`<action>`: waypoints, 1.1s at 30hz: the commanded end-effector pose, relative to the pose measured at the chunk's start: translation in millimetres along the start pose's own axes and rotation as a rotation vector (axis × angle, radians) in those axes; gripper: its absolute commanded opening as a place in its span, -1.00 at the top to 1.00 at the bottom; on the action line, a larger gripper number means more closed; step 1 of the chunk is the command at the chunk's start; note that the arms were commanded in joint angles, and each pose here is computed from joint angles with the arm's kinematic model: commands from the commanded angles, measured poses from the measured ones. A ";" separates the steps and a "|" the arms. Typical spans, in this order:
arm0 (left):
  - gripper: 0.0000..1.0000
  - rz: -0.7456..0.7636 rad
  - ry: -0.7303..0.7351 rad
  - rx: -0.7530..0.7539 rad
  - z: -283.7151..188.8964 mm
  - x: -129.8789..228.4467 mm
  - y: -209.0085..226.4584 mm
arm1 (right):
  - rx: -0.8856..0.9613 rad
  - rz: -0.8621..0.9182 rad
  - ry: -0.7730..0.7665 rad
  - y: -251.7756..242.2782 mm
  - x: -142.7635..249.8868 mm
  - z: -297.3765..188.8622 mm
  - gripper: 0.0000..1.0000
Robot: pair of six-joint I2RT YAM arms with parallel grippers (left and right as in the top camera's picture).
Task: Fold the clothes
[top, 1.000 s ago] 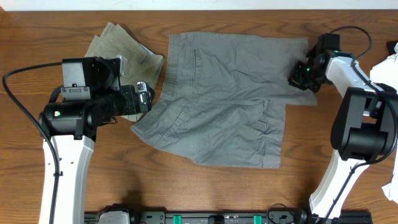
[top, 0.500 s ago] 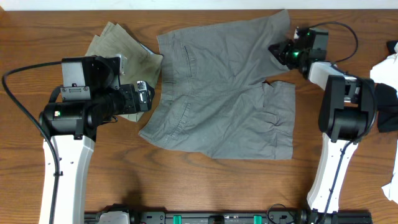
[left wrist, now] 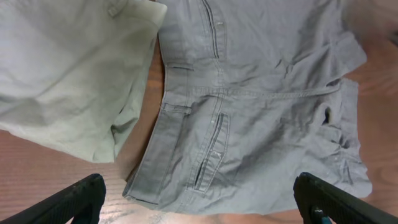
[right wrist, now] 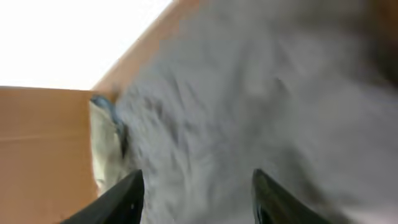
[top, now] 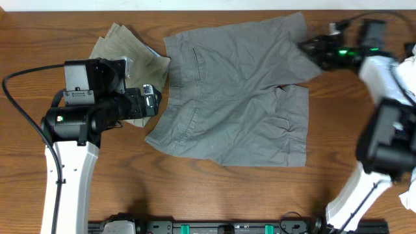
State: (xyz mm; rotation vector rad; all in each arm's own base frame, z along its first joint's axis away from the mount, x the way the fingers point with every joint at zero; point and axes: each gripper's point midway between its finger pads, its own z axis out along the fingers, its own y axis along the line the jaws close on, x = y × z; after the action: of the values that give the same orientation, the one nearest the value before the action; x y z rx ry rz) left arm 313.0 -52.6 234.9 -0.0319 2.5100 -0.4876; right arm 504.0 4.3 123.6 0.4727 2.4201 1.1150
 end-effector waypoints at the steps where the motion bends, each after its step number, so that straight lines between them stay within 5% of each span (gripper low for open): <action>1: -0.96 0.019 -0.019 0.003 -5.7 -5.1 -3.6 | 0.324 -0.073 0.026 -49.8 15.8 -23.6 -0.06; 5: -0.96 0.021 -0.023 0.003 -5.7 -5.9 -3.6 | 0.609 -0.017 0.185 -101.6 63.8 -36.8 -0.06; 10: -0.96 0.024 -0.033 0.004 -5.8 -8.5 -4.0 | 0.670 0.035 0.257 -133.7 102.7 -26.4 -0.05; 22: -0.96 0.025 -0.034 0.004 -5.8 -8.6 -4.0 | 0.317 -0.063 0.178 -119.5 118.4 32.6 0.02; 26: -0.96 0.024 -0.033 0.005 -5.8 -8.5 -4.0 | 0.321 -0.065 0.182 -119.6 120.0 33.5 0.65; 27: -0.96 0.024 -0.033 0.004 -5.8 -8.5 -4.0 | 0.333 -0.064 0.182 -121.8 119.8 32.5 0.97; 33: -0.96 0.024 -0.033 0.004 -5.8 -8.5 -4.0 | 0.592 -0.065 0.101 -150.1 91.9 -16.4 0.98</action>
State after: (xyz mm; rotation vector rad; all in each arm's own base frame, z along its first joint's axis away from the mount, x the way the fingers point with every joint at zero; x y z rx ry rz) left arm 315.0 -52.5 236.5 -0.0289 2.4989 -0.4861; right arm 405.9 -8.8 -3.4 0.4481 2.7754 0.6882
